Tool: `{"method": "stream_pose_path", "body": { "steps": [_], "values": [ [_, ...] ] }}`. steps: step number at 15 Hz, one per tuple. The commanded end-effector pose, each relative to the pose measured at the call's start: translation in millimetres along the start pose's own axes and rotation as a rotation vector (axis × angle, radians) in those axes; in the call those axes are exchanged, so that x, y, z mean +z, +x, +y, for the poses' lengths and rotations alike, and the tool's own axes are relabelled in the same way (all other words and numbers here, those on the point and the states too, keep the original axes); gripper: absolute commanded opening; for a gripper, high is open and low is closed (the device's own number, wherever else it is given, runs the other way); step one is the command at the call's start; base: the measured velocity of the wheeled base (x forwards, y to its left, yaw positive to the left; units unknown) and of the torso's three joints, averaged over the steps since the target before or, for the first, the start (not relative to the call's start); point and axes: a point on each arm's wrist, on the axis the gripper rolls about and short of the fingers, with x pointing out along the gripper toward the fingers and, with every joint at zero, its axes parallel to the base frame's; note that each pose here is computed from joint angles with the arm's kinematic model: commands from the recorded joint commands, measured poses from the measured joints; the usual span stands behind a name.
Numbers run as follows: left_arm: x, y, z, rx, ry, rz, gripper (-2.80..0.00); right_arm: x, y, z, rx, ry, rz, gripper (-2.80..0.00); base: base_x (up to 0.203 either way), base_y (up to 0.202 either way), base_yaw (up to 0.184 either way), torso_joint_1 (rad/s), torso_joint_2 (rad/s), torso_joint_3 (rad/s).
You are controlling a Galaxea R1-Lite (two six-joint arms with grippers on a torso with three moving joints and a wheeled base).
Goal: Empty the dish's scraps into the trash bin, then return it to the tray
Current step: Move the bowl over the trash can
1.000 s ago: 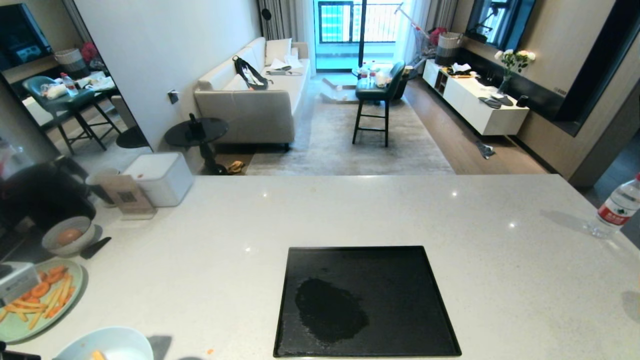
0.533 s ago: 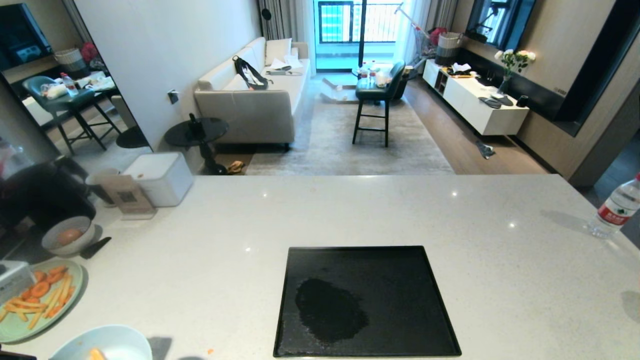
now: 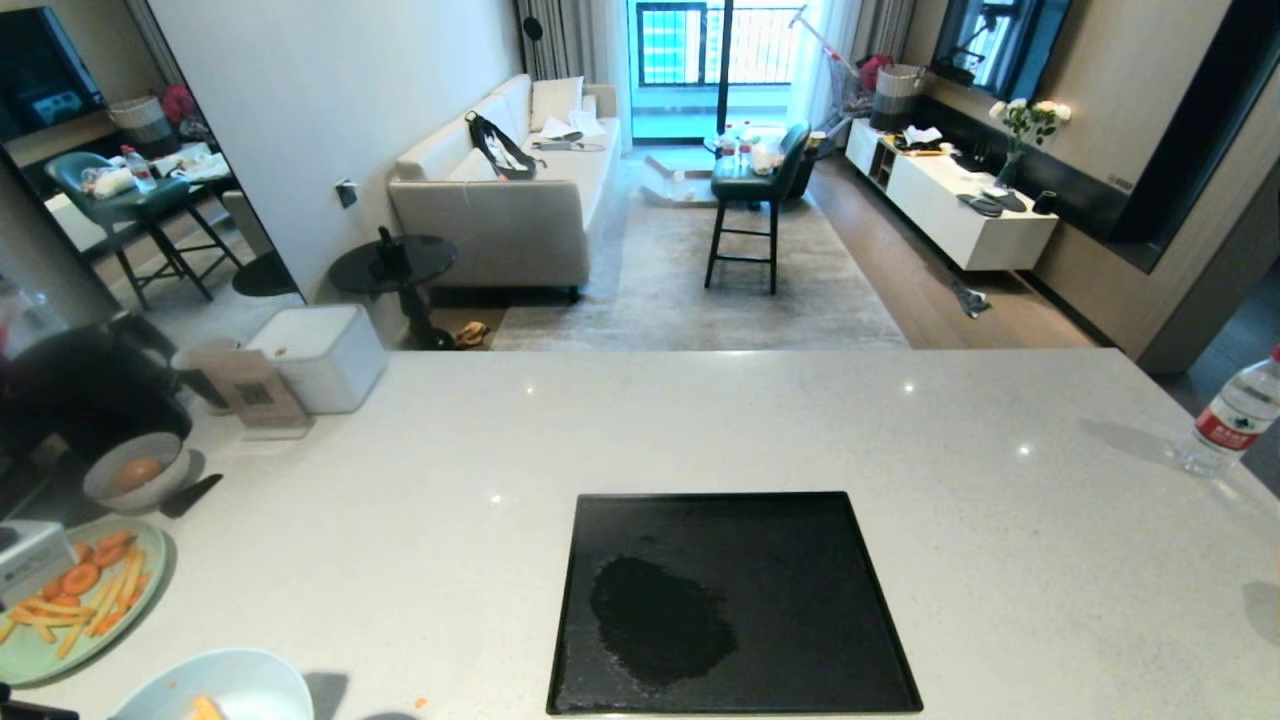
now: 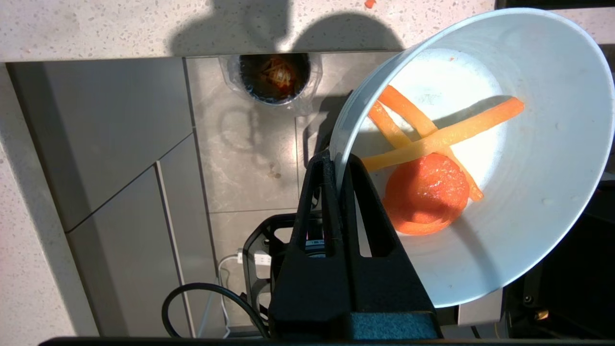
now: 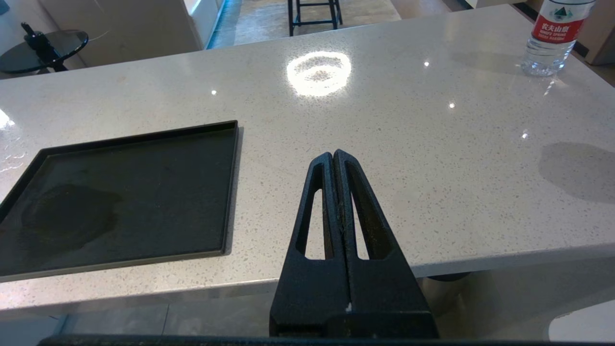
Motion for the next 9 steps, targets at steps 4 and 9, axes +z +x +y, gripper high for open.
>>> {"method": "stream_pose_path", "body": {
  "steps": [4,9],
  "values": [
    [0.1,1.0,0.1,-0.007,-0.001,0.010,-2.80,0.0,0.0,0.0,0.000,0.002,-0.001,-2.80,0.000,0.000,0.000,0.000,0.00,0.000],
    [0.9,-0.6,-0.1,-0.003,0.003,0.002,-2.80,0.0,0.0,0.0,0.000,0.001,-0.001,-2.80,0.000,0.000,0.000,0.000,0.00,0.000]
  ]
}}
